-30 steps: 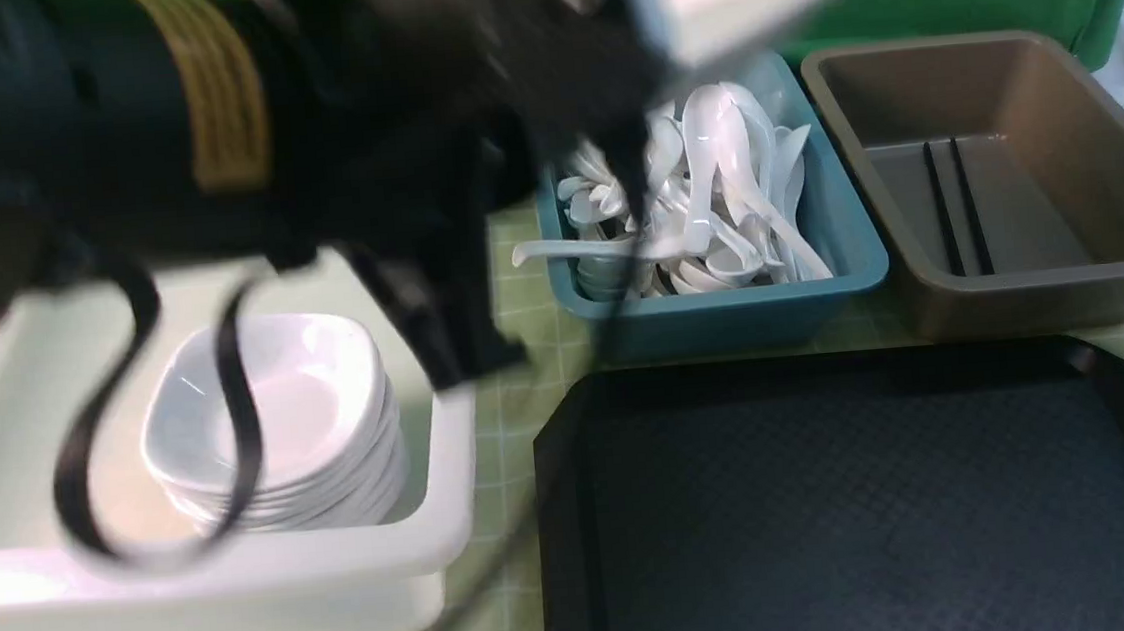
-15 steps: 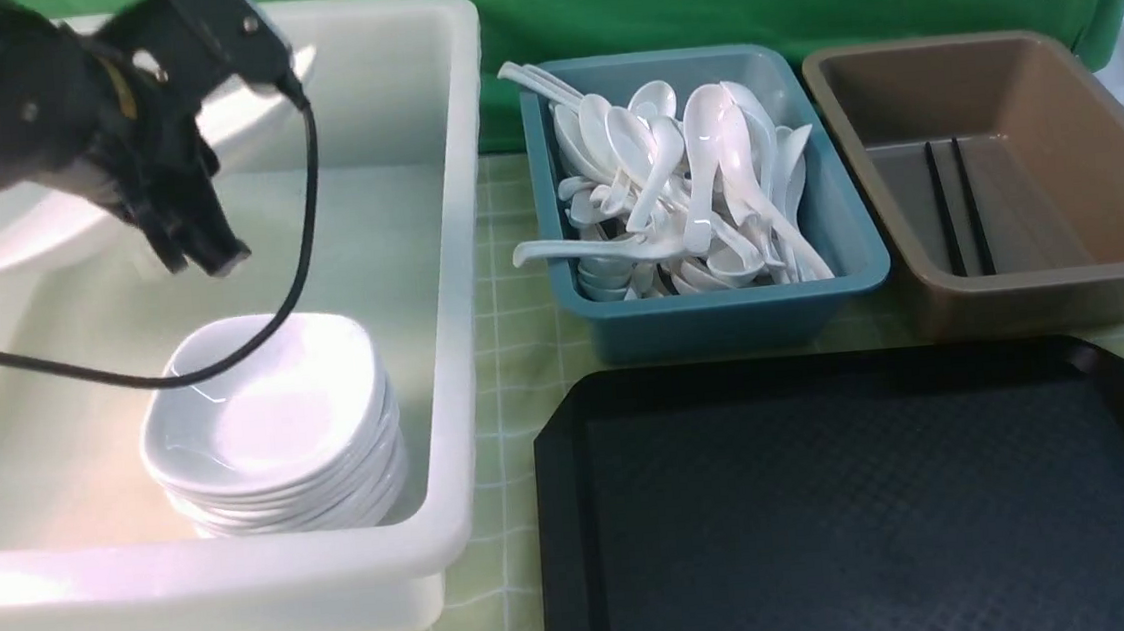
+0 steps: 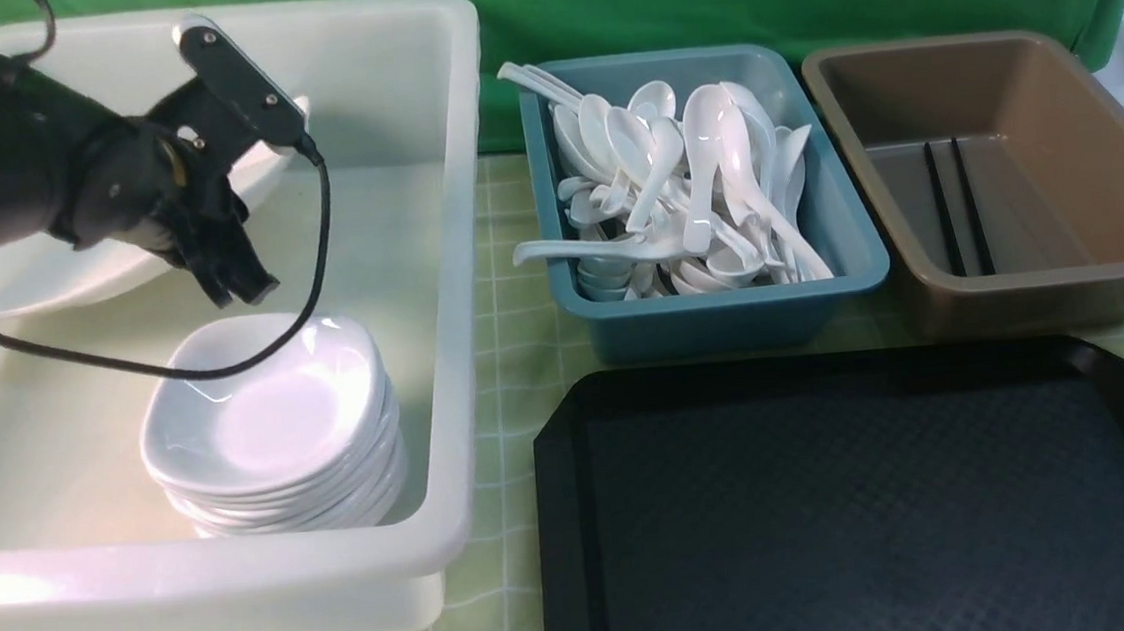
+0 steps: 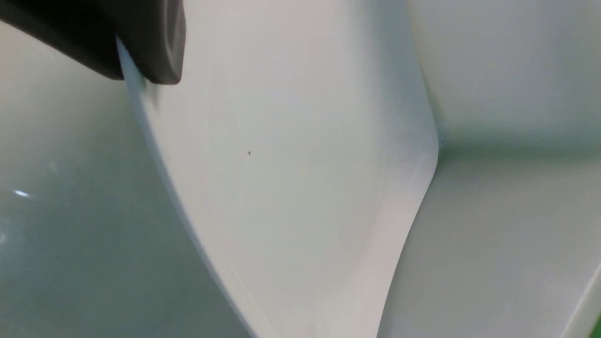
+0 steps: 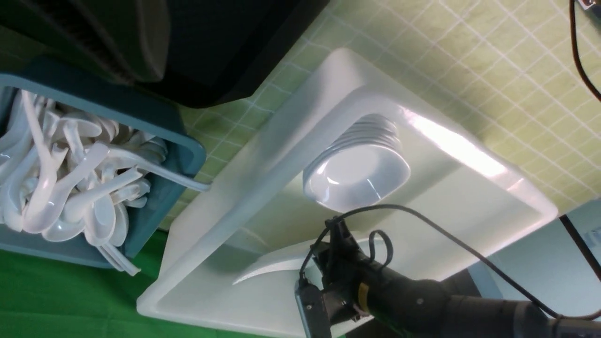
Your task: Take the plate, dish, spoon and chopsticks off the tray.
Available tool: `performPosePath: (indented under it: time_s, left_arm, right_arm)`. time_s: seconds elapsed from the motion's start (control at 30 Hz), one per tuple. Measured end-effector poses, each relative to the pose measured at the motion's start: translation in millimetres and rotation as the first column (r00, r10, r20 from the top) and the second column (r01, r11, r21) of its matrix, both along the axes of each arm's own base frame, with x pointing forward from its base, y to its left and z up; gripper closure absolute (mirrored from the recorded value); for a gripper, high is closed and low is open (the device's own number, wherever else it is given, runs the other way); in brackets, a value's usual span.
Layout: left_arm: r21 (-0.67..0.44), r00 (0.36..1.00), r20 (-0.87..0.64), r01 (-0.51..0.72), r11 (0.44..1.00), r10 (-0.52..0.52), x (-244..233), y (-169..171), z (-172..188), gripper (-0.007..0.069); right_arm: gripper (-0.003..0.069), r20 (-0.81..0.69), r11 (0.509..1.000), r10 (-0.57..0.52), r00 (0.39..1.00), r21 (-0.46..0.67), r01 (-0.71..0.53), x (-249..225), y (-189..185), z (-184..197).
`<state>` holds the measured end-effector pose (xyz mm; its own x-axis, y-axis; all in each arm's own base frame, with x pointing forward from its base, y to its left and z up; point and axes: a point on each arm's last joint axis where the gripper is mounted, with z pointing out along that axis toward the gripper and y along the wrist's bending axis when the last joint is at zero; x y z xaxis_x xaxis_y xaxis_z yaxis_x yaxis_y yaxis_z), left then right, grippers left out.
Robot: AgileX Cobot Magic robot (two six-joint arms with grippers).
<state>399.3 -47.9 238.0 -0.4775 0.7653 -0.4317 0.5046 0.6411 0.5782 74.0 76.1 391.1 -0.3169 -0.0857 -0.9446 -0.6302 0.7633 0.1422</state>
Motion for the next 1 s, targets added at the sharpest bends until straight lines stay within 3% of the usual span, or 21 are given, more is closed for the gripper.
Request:
performPosePath:
  time_s: [0.07, 0.1, 0.13, 0.17, 0.27, 0.43, 0.57, 0.67, 0.77, 0.83, 0.93, 1.0]
  left_arm:
    - [-0.018, 1.0, 0.002, -0.001, 1.0, 0.001, 3, -1, -5, 0.0446]
    - [-0.02, 1.0, 0.001, -0.002, 1.0, 0.002, 3, -2, -5, 0.0446]
    - [-0.035, 1.0, -0.003, -0.01, 0.999, 0.01, 3, -2, -7, 0.0374]
    - [-0.04, 1.0, -0.006, -0.013, 0.999, 0.013, 3, -2, -8, 0.0365]
    - [-0.086, 0.999, -0.016, -0.037, 0.996, 0.036, 3, -4, -10, 0.0216]
    - [-0.142, 0.998, -0.009, -0.06, 0.988, 0.059, 2, -6, -5, 0.0081]
    - [-0.203, 0.997, 0.037, -0.062, 0.977, 0.071, -13, -13, 29, 0.0042]
    - [-0.328, 0.992, 0.092, -0.052, 0.943, 0.087, -37, -25, 71, 0.0062]
    - [-0.481, 0.981, 0.173, 0.003, 0.877, 0.092, -71, -37, 118, 0.016]
    - [-0.555, 0.968, 0.238, 0.071, 0.829, 0.077, -101, -43, 147, 0.0246]
    - [-0.642, 0.94, 0.339, 0.207, 0.738, 0.031, -168, -47, 178, 0.0512]
    - [-0.657, 0.931, 0.364, 0.24, 0.715, 0.021, -189, -44, 179, 0.0559]
  right_arm:
    - [0.0624, -0.017, 1.0, 0.008, 1.0, 0.008, -0.008, -1, 1, -1]
    - [0.0624, -0.017, 1.0, 0.008, 1.0, 0.008, -0.008, -1, 1, -1]
    - [0.0624, -0.029, 1.0, 0.015, 0.999, 0.013, -0.015, -2, 1, -1]
    - [0.0624, -0.029, 1.0, 0.016, 0.999, 0.013, -0.015, -2, 1, -1]
    - [0.0623, -0.042, 1.0, 0.028, 0.999, 0.016, -0.027, -3, 2, -2]
    - [0.0623, -0.052, 0.999, 0.033, 0.998, 0.021, -0.032, -3, 3, -2]
    - [0.0622, -0.054, 0.999, 0.033, 0.998, 0.019, -0.032, -3, 3, -2]
    - [0.0615, -0.053, 0.999, 0.033, 0.998, 0.017, -0.032, -3, 3, -2]
    - [0.0604, -0.053, 0.999, 0.033, 0.998, 0.017, -0.032, -3, 3, -2]
    - [0.0599, -0.053, 0.999, 0.033, 0.998, 0.017, -0.032, -3, 3, -2]
    - [0.0589, -0.053, 0.999, 0.033, 0.998, 0.017, -0.032, -3, 3, -2]
    - [0.0586, -0.053, 0.999, 0.033, 0.998, 0.017, -0.032, -3, 3, -2]
